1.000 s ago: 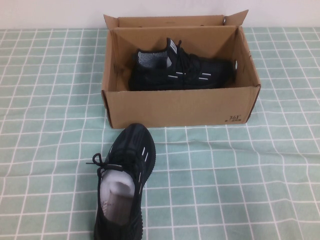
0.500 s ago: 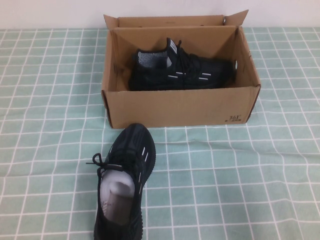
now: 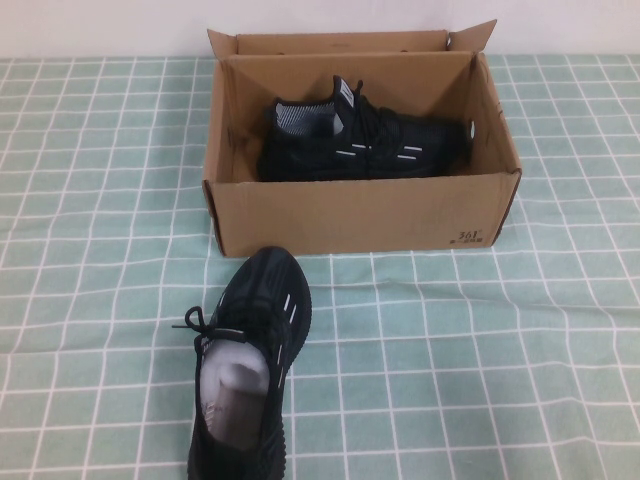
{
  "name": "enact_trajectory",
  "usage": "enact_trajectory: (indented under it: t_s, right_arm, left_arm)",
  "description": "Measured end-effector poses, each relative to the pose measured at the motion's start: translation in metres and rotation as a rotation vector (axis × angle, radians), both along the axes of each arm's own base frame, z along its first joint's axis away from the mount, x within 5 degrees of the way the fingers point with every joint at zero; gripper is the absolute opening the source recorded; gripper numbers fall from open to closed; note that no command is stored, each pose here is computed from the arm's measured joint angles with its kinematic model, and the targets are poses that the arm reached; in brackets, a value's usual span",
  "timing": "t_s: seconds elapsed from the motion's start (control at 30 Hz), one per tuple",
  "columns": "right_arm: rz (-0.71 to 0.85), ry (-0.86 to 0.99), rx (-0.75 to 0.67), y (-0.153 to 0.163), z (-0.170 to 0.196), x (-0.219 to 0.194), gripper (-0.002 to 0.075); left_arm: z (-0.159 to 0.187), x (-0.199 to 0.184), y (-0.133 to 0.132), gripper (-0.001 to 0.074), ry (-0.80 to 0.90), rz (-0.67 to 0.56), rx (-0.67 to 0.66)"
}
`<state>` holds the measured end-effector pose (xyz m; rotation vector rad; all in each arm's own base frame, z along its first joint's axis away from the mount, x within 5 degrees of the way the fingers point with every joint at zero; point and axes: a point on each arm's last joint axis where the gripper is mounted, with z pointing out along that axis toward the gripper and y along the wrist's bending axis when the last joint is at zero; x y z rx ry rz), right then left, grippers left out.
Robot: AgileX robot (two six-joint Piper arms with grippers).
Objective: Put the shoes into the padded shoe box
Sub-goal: Pick up the shoe from the table
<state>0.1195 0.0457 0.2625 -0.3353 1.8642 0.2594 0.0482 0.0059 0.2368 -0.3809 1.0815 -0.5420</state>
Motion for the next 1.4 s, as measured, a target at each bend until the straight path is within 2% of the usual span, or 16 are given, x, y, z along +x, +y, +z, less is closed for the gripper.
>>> enact_trajectory:
  t_s: [0.3, 0.67, 1.0, 1.17, 1.4]
  right_arm:
    - [-0.03, -0.043, 0.015, -0.01, -0.009, -0.016, -0.0008]
    - [-0.208, -0.091, 0.032, -0.032, -0.033, -0.036, -0.0008]
    - [-0.221, -0.099, 0.034, -0.035, -0.058, -0.048, -0.0008]
    - [-0.222, -0.065, 0.025, -0.035, -0.077, -0.051, -0.0008]
    - [-0.217, -0.025, 0.022, -0.035, -0.085, -0.055, -0.0008]
  left_arm:
    - [-0.003, 0.001, -0.001, 0.0004, 0.036, -0.022, -0.015]
    - [-0.01, 0.004, -0.004, 0.0004, 0.114, -0.045, -0.006]
    - [-0.014, 0.005, -0.005, 0.0004, 0.162, -0.064, -0.014]
    - [0.01, 0.0, -0.006, 0.0004, 0.092, -0.055, 0.057]
    - [0.054, -0.015, -0.006, 0.0004, -0.046, -0.036, 0.107]
